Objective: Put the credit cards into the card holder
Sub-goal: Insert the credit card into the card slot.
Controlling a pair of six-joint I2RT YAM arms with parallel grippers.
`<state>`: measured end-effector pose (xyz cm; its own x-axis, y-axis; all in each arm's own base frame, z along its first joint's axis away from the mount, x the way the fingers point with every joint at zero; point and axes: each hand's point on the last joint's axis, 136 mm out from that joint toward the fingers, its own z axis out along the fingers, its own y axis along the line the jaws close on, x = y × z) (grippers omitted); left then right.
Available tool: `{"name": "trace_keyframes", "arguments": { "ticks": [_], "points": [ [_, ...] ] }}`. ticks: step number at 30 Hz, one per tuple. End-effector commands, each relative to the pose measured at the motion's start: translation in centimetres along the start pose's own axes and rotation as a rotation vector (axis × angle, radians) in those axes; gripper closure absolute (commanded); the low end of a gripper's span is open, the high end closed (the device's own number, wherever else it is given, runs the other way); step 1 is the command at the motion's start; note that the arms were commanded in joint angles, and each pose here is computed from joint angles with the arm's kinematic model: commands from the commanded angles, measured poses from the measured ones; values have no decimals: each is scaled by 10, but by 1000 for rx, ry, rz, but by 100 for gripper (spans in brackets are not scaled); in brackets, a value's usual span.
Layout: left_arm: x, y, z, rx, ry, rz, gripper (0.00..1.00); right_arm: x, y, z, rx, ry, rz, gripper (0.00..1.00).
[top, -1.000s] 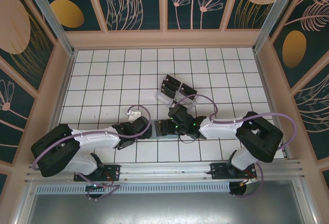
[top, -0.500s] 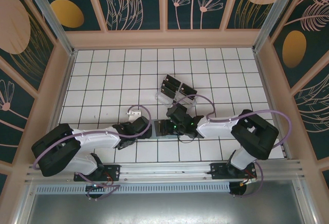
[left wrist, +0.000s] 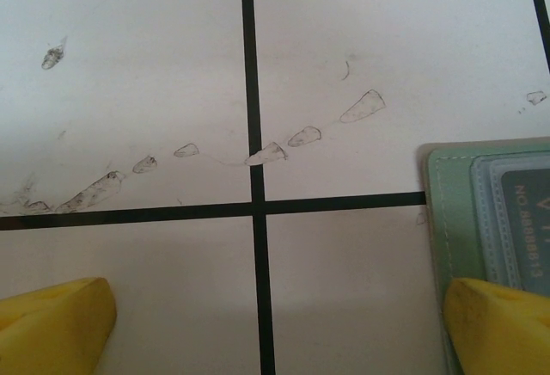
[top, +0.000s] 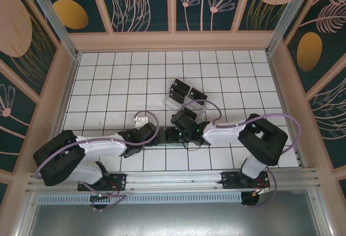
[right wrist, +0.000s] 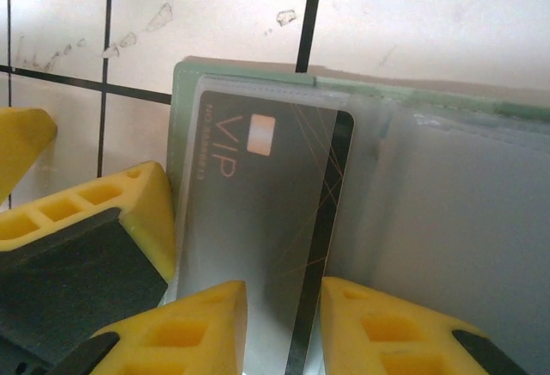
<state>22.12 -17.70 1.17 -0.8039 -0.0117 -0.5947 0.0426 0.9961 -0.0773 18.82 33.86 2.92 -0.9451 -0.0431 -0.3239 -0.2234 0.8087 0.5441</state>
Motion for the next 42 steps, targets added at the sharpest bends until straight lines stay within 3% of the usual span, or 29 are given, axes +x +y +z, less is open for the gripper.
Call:
{"name": "trace_keyframes", "arguments": {
  "ticks": [1, 8, 14, 42],
  "points": [
    [16, 8, 6, -17, 48, 12, 2, -3, 19, 2, -46, 0, -38, 71],
    [-5, 9, -7, -33, -13, -20, 2, -14, 18, -15, -40, -50, -37, 61],
    [-19, 12, -16, -57, -57, -33, 1, -28, 17, -32, -44, -99, -29, 58],
    [10, 28, -1, -101, 4, -44, 2, -27, 15, -1, -53, -48, -23, 60]
  ]
}}
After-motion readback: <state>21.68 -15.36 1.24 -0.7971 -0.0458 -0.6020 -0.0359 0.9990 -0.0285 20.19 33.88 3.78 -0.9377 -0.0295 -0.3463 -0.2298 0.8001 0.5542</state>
